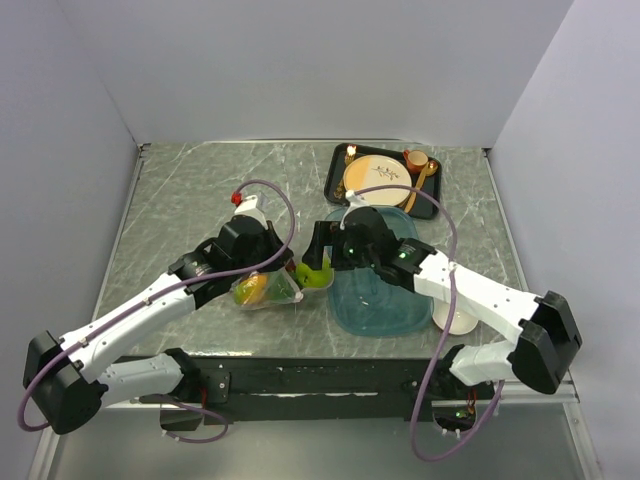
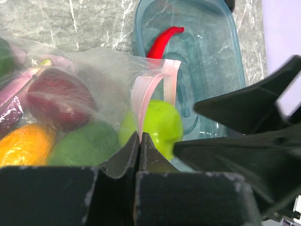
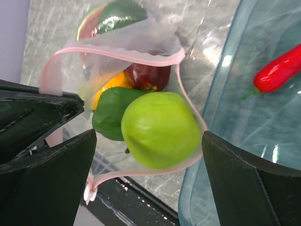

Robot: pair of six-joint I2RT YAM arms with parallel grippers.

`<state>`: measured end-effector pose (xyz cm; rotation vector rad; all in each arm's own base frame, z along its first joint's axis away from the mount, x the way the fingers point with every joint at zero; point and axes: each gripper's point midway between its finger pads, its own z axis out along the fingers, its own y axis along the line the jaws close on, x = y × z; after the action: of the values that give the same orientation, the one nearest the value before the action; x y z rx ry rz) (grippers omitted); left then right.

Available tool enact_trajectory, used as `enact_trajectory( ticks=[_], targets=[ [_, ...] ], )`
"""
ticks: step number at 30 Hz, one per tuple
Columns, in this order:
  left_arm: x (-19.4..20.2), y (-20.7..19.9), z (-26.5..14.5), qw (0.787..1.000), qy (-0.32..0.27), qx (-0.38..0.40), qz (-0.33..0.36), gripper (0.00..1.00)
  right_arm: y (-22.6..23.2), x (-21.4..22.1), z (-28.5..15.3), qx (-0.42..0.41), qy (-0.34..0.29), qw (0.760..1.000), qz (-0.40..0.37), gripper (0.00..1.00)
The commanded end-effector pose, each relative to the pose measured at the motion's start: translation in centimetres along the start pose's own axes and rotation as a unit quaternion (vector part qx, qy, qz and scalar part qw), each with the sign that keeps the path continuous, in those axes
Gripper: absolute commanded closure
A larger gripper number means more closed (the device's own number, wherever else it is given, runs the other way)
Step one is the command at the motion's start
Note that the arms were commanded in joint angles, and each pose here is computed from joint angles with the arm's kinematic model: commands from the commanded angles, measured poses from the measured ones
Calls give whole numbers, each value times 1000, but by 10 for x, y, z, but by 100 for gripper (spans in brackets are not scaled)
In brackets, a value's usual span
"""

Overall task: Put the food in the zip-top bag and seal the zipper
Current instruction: Place the fake fruit in the zipper food storage bag.

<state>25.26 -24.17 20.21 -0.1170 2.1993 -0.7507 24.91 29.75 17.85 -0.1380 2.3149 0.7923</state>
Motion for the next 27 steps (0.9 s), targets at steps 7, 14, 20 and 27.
enact_trajectory(
  ticks=[7, 14, 20, 27],
  targets=[
    [-20, -11, -10, 999, -37, 16, -8, 99, -14, -34, -32, 63, -70, 996, 6, 2],
    [-26, -9, -15, 999, -49, 10, -8, 99, -34, 1, -18, 86, -20, 996, 25, 57],
    [-27, -6, -18, 998, -57, 7, -13, 99, -32, 15, -19, 58, -12, 997, 43, 92],
    [-24, -6, -15, 999, -50, 8, -12, 99, -16, 18, -13, 26, 4, 999, 42, 93]
  ],
)
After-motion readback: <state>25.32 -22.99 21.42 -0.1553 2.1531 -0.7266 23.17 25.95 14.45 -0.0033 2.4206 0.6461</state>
